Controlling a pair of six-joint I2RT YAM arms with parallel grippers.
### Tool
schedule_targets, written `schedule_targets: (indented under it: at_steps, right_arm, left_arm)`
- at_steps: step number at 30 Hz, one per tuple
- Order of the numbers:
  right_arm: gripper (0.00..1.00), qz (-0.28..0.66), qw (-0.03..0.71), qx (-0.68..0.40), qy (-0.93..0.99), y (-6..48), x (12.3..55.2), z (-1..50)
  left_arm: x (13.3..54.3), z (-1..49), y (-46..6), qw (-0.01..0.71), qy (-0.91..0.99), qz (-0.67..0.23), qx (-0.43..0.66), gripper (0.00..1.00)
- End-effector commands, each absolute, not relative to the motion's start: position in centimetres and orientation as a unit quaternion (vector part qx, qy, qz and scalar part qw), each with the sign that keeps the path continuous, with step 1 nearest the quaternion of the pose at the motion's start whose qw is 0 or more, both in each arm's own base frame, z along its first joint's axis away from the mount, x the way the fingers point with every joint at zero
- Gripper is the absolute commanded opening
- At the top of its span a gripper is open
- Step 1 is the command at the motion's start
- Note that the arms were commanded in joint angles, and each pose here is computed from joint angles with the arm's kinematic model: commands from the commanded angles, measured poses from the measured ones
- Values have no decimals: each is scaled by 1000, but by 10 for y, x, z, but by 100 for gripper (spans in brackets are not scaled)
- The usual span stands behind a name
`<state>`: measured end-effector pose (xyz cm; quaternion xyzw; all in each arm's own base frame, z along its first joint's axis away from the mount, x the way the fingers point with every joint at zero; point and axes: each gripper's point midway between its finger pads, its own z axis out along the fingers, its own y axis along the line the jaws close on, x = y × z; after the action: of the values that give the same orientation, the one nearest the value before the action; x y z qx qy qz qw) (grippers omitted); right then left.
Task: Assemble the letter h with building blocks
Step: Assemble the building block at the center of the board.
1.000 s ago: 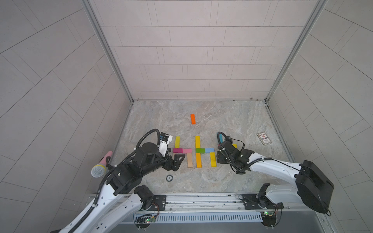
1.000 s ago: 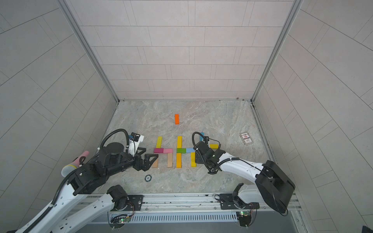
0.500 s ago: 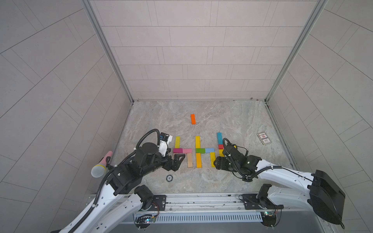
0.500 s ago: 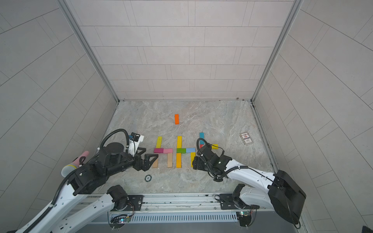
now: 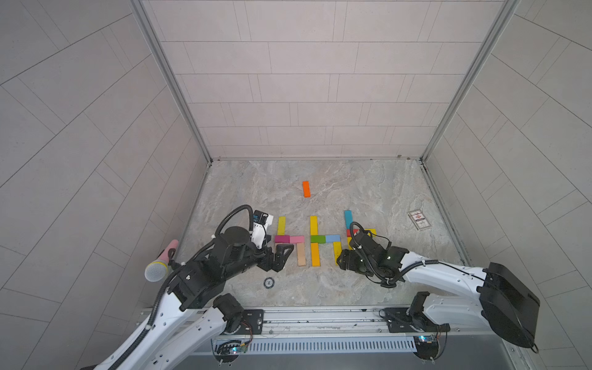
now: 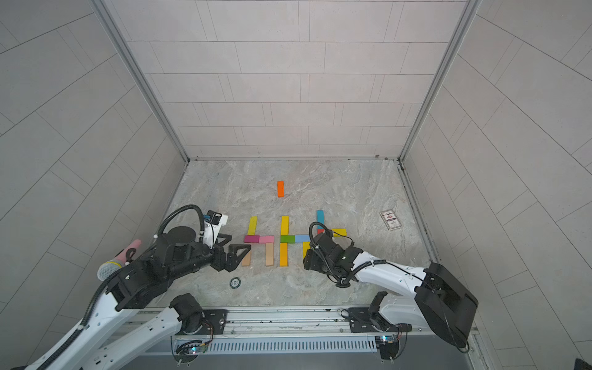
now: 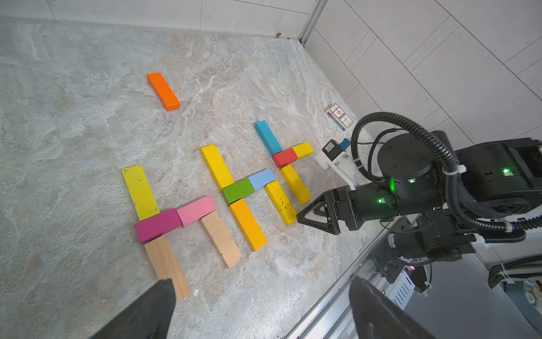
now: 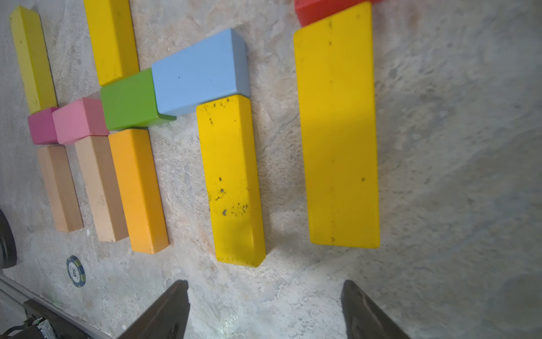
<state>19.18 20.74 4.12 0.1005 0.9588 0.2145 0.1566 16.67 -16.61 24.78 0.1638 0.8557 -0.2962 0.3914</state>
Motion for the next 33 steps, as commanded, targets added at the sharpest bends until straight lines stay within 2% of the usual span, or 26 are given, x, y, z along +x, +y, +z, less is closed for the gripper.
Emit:
schedule_targets:
  at_steps: [1, 33]
  right_arm:
    - [83, 209, 165, 116, 957, 206, 196, 40]
    - [84, 200, 177, 132, 955, 205, 213, 32]
  left_arm:
    - [169, 248, -165, 399, 853, -294, 162, 100]
    - [169, 248, -165, 398, 853, -294, 163, 100]
